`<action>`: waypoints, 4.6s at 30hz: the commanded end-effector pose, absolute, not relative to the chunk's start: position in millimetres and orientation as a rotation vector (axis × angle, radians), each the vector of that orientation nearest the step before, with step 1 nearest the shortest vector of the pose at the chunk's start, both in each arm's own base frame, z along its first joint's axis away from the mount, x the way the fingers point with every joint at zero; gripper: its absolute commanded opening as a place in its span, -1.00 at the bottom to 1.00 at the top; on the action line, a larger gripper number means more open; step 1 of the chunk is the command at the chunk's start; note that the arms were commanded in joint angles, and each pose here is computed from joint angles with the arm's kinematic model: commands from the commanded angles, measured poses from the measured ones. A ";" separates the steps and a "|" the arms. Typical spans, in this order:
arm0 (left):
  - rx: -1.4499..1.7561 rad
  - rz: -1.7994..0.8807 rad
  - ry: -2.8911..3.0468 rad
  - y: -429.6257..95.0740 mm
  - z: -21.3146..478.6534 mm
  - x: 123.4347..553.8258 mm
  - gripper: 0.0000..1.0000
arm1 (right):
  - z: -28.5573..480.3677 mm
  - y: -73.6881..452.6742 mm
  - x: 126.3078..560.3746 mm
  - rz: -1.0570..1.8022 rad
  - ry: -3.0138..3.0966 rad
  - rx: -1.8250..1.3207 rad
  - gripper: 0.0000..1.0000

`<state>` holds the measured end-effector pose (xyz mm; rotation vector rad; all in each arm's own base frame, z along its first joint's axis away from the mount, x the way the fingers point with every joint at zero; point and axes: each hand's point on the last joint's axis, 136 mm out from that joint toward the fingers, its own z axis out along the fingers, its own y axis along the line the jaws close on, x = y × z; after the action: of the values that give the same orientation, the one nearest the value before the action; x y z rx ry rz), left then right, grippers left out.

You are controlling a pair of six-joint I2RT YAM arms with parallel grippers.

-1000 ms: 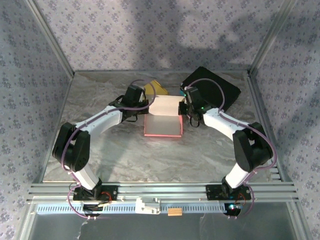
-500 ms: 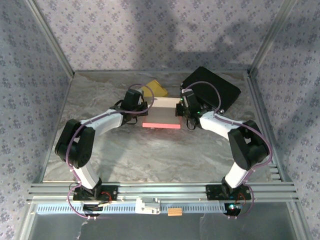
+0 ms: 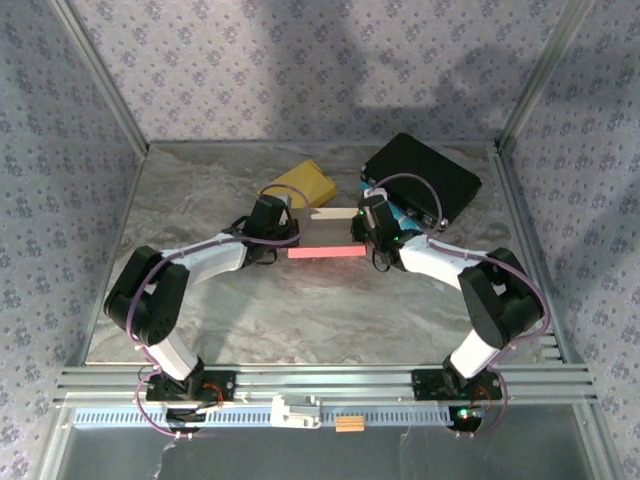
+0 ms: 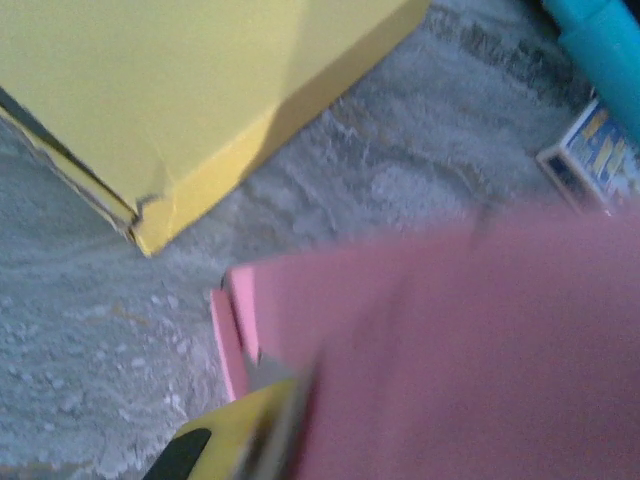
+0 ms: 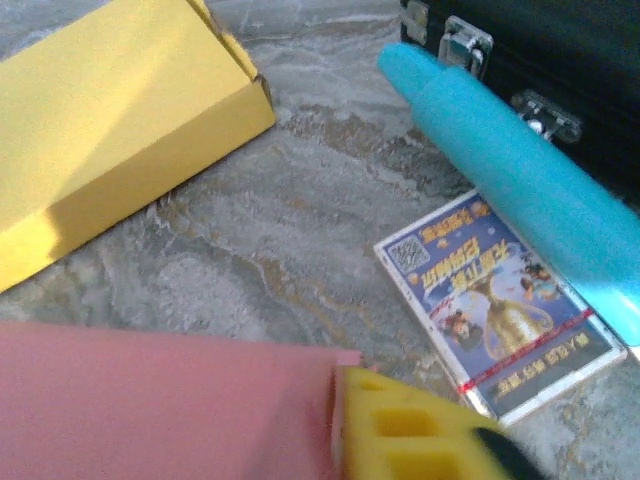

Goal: Fold the paper box

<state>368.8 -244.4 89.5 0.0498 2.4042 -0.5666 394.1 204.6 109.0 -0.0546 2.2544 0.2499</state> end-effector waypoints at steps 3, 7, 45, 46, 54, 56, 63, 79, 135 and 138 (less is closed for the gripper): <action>0.073 -0.552 2.440 -246.7 84.4 363.5 -1.00 | 116.0 201.4 366.2 0.306 2.352 0.018 -0.28; 0.068 -0.526 2.447 -246.0 81.0 362.9 -1.00 | 124.8 197.4 344.1 0.362 2.384 0.101 0.07; 0.087 -0.526 2.475 -256.3 78.2 359.1 -1.00 | 193.7 161.3 367.3 0.703 2.602 0.787 0.21; 0.088 -0.527 2.476 -256.5 77.8 359.0 -1.00 | 190.6 164.2 374.0 0.711 2.621 0.776 0.20; 0.089 -0.527 2.474 -257.1 79.6 359.8 -1.00 | 149.5 172.7 388.0 0.626 2.811 0.704 0.05; 0.086 -0.527 2.474 -257.3 79.2 360.3 -1.00 | 139.5 172.7 385.8 0.605 2.839 0.689 0.00; 0.092 -0.531 2.473 -259.5 79.5 360.3 -1.00 | 116.6 182.5 381.2 0.607 2.892 0.643 -0.28; 0.099 -0.568 2.495 -260.1 82.6 345.8 -0.96 | 87.2 181.5 368.9 0.552 2.946 0.626 -0.52; -0.060 -0.697 2.962 -254.8 77.8 358.8 -0.37 | 49.0 176.8 355.2 0.441 3.037 0.392 -0.45; -0.051 -0.684 2.971 -254.1 77.3 352.4 -0.41 | 47.5 173.3 350.8 0.416 3.048 0.390 -0.45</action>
<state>351.8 -255.0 60.8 -0.0783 3.0193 -0.6906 360.7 178.8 54.4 0.4115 3.0103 0.4549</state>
